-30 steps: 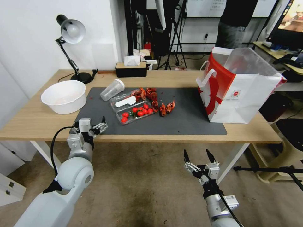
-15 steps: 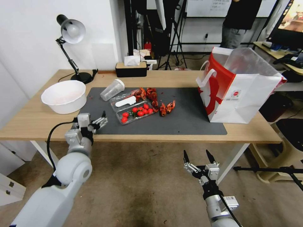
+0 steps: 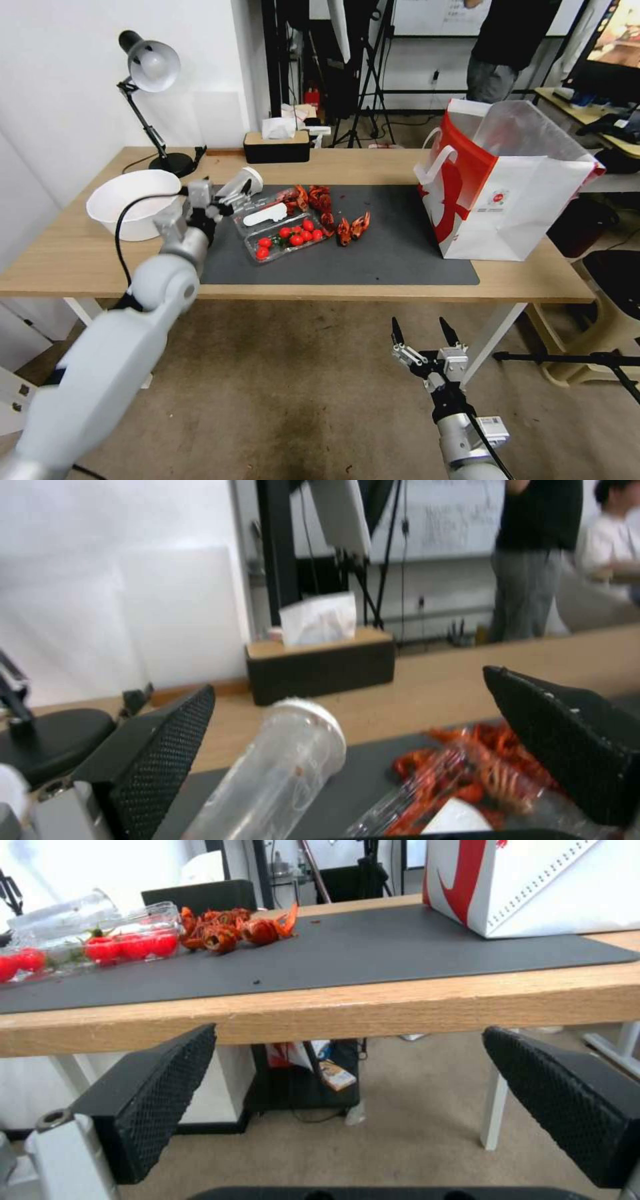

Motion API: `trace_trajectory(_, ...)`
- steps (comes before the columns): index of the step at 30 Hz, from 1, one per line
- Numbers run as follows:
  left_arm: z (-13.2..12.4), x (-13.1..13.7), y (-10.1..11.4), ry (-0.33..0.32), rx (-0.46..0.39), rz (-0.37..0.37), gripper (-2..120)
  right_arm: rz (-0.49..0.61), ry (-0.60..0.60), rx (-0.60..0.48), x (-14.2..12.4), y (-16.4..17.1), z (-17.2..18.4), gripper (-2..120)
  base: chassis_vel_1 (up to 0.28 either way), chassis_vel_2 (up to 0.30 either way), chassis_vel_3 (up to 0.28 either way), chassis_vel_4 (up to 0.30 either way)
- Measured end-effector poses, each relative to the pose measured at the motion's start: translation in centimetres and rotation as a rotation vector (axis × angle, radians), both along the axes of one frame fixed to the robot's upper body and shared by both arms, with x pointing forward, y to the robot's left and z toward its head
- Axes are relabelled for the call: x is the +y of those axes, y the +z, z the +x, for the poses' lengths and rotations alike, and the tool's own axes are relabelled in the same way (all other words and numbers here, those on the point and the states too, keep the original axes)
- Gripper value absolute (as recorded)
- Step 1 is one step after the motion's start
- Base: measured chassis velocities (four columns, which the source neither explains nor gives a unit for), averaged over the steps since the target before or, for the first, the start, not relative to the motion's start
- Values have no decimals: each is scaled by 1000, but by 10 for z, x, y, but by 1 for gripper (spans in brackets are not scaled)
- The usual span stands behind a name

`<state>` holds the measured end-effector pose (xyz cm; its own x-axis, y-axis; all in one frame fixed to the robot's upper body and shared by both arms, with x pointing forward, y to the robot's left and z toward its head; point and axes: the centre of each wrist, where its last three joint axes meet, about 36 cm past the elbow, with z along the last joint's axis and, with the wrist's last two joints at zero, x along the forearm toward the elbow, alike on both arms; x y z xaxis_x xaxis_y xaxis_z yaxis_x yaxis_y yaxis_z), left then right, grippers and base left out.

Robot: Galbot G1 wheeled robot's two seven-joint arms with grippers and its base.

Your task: Pick up the trash from the table and place it into the takeout bag.

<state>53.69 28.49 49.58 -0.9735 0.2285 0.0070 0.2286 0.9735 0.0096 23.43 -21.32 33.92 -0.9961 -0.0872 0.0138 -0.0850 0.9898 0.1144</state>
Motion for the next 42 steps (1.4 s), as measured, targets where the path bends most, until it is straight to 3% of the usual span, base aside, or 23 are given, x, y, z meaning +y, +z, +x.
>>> trace_trajectory(2, 23, 0, 4, -11, 37, 61, 100, 2, -3, 0, 0, 0, 0, 100, 0, 0, 0, 0)
trace_trajectory(8, 62, -6, 14, -48, 99, 147, 100, 3, -7, 7, 1, -3, -1, 100, 0, 0, 0, 0)
trace_trajectory(19, 110, 10, 19, -90, 281, 225, 100, 2, -11, 9, 0, -4, -2, 100, 0, 0, 0, 0)
trace_trajectory(27, 132, 18, 26, -60, 373, 264, 100, 3, -10, 9, 0, -4, -2, 100, 0, 0, 0, 0)
trace_trajectory(42, 142, 34, 25, 5, 503, 284, 100, 3, -7, 12, 1, -6, -2, 100, 0, 0, 0, 0)
